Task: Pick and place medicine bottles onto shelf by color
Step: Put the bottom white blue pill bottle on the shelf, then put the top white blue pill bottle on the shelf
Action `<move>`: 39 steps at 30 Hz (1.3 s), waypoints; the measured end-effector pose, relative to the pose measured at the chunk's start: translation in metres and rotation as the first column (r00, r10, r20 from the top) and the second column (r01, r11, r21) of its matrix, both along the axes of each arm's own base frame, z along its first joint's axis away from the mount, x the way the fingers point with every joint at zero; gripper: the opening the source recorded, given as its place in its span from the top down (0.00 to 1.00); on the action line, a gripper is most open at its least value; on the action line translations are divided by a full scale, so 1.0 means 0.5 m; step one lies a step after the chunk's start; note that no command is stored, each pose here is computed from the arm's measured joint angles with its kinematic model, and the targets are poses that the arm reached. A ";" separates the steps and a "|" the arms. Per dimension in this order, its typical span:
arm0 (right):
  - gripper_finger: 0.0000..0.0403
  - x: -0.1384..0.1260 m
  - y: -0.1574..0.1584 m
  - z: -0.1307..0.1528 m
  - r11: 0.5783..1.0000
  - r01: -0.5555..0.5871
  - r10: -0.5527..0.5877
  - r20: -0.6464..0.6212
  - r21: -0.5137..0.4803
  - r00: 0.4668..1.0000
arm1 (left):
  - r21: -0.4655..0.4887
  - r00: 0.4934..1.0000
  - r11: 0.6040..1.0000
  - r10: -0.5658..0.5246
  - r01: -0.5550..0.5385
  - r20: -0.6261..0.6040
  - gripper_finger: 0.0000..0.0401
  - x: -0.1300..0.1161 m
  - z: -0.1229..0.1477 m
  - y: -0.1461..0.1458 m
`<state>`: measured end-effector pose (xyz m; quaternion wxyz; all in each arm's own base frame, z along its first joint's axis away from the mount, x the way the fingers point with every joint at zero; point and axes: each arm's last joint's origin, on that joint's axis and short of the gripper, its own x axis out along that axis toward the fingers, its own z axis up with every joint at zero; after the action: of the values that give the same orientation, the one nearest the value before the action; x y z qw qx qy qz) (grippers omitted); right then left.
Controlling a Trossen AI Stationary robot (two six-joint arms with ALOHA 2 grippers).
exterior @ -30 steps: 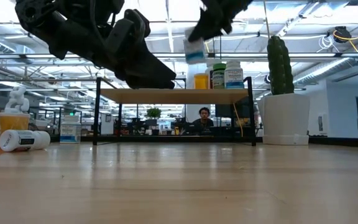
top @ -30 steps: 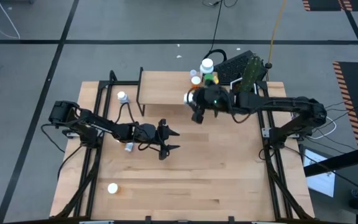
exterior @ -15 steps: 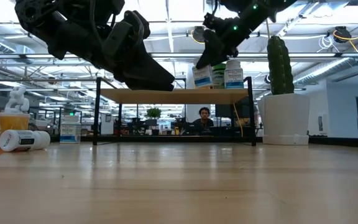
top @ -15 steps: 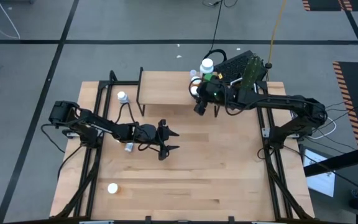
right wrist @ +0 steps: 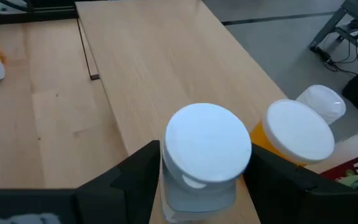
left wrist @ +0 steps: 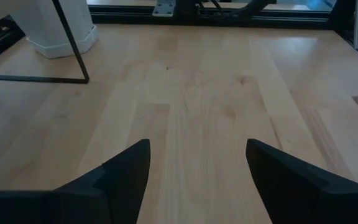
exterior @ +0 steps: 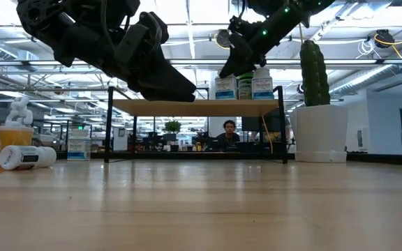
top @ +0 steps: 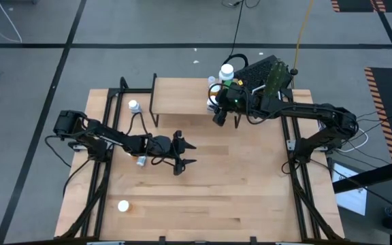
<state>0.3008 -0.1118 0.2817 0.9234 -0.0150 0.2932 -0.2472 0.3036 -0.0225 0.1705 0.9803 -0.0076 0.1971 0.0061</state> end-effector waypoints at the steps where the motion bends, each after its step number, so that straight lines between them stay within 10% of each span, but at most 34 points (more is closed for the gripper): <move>1: 0.46 0.000 0.000 0.000 1.000 0.001 -0.001 -0.001 -0.002 1.000 | 0.000 1.000 1.000 0.000 0.000 0.000 0.33 0.000 0.000 0.000; 23: 0.46 0.010 0.156 0.072 0.919 -0.189 0.220 0.053 -0.345 0.974 | -0.033 0.999 0.999 -0.008 0.007 -0.044 0.33 -0.005 -0.007 -0.016; 39: 0.46 0.015 0.277 -0.065 0.844 -0.360 0.487 0.288 -0.398 0.824 | -0.098 0.996 0.994 0.032 -0.040 -0.089 0.33 -0.036 -0.017 -0.133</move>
<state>0.3085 0.0269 0.2494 0.9783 -0.1853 0.0533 -0.0761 0.2854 -0.0888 0.1618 0.9689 -0.0600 0.2398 0.0143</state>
